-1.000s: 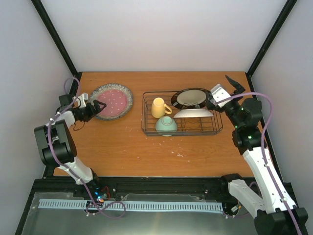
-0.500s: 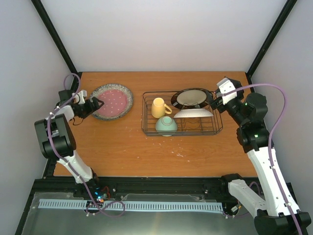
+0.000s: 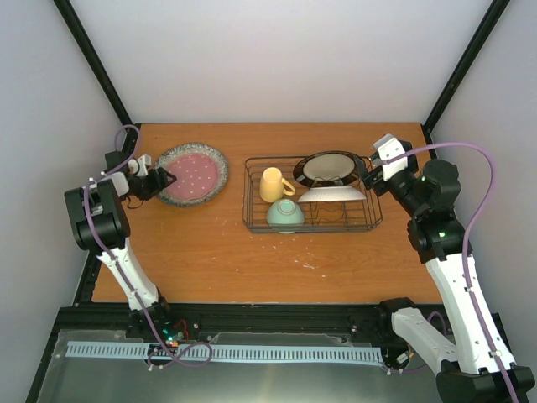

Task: Load the mixed dishes into the dish rack

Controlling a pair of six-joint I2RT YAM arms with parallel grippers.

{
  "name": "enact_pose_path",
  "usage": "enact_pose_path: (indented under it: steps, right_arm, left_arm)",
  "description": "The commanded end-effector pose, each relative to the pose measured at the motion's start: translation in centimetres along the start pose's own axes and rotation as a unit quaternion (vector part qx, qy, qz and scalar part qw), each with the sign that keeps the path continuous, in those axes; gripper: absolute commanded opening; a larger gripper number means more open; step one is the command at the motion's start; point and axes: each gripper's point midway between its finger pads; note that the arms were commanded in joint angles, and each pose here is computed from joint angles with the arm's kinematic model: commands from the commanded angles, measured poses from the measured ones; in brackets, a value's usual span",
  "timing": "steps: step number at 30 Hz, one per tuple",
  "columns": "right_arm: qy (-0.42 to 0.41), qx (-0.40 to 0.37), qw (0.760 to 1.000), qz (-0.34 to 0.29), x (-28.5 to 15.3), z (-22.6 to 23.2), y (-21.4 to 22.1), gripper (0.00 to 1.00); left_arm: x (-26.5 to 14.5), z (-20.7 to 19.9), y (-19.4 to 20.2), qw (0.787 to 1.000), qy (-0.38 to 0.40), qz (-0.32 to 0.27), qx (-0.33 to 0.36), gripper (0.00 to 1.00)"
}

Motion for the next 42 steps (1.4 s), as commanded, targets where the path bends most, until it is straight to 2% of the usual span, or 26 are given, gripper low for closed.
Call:
enact_pose_path:
  steps: [1,3,5,7,12,16,23,26,28,29,30,32,34,35,36,39,42]
  right_arm:
    - [0.007,0.006,1.000,-0.016,-0.7,-0.8,-1.3,0.78]
    - [0.007,0.006,1.000,-0.013,-0.6,-0.8,-1.2,0.78]
    - [0.007,0.004,1.000,-0.012,-0.6,-0.8,-1.1,0.78]
    - [0.008,0.002,1.000,-0.012,-0.6,-0.9,-1.1,0.78]
    - [0.008,-0.001,1.000,-0.012,-0.6,-0.9,-1.1,0.77]
    - [0.001,0.001,1.000,-0.010,-0.4,-0.5,-0.9,0.75]
    - [-0.002,0.036,0.999,0.000,0.1,-0.5,-0.4,0.69]
    - [-0.004,0.088,0.996,0.018,0.8,-0.8,0.1,0.60]
    - [-0.014,0.132,0.990,0.037,1.7,-0.6,0.7,0.43]
    - [-0.019,0.152,0.987,0.046,2.0,-0.4,1.0,0.22]
    - [-0.019,0.175,0.983,0.051,2.3,-0.3,1.3,0.19]
    - [-0.045,0.195,0.979,0.041,2.8,0.8,1.3,0.25]
    - [-0.067,0.224,0.972,0.032,3.1,1.7,1.1,0.37]
    - [-0.079,0.235,0.969,0.025,3.2,2.0,0.8,0.49]
    - [-0.090,0.248,0.964,0.019,3.3,2.4,0.6,0.54]
    - [-0.110,0.273,0.956,-0.003,3.0,3.0,-0.3,0.56]
    - [-0.081,0.275,0.958,-0.003,2.3,2.1,-0.3,0.54]
  left_arm:
    - [1.0,0.4,-0.7,1.000,0.004,0.011,0.002,0.74]
    - [1.5,0.7,-0.6,1.000,0.006,0.016,0.000,0.70]
    - [2.1,1.0,-0.4,1.000,0.007,0.023,-0.002,0.58]
    - [2.7,1.4,-0.3,0.999,0.006,0.032,-0.006,0.52]
    - [4.4,2.0,0.6,0.998,-0.001,0.055,-0.007,0.18]
    - [5.0,2.1,1.2,0.998,-0.002,0.065,-0.006,0.02]
    - [3.2,-0.2,0.4,0.999,0.015,0.040,0.013,0.00]
    - [0.7,-3.0,-0.3,0.999,0.041,0.012,0.028,0.01]
    - [-1.6,-5.6,-0.9,0.997,0.058,-0.016,0.047,0.01]
    - [-3.1,-7.2,-1.1,0.995,0.066,-0.036,0.061,0.01]
    - [-4.5,-8.8,-1.3,0.993,0.076,-0.055,0.076,0.01]
    - [-8.0,-12.6,-1.4,0.983,0.099,-0.103,0.115,0.01]
    - [-11.5,-16.5,-0.7,0.969,0.123,-0.147,0.156,0.01]
    - [-13.9,-18.8,-0.3,0.957,0.139,-0.177,0.181,0.01]
    - [-15.4,-20.1,0.3,0.950,0.147,-0.193,0.195,0.01]
    - [-19.7,-23.3,2.2,0.928,0.166,-0.239,0.234,0.01]
    - [-23.2,-26.4,5.0,0.892,0.182,-0.293,0.293,0.01]
Point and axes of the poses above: each gripper's point midway between its finger pads, its own x axis out along the fingers, its own z axis along the line the jaws close on, y = z × x, and after that the axes turned 15 degrees about -x, right-handed
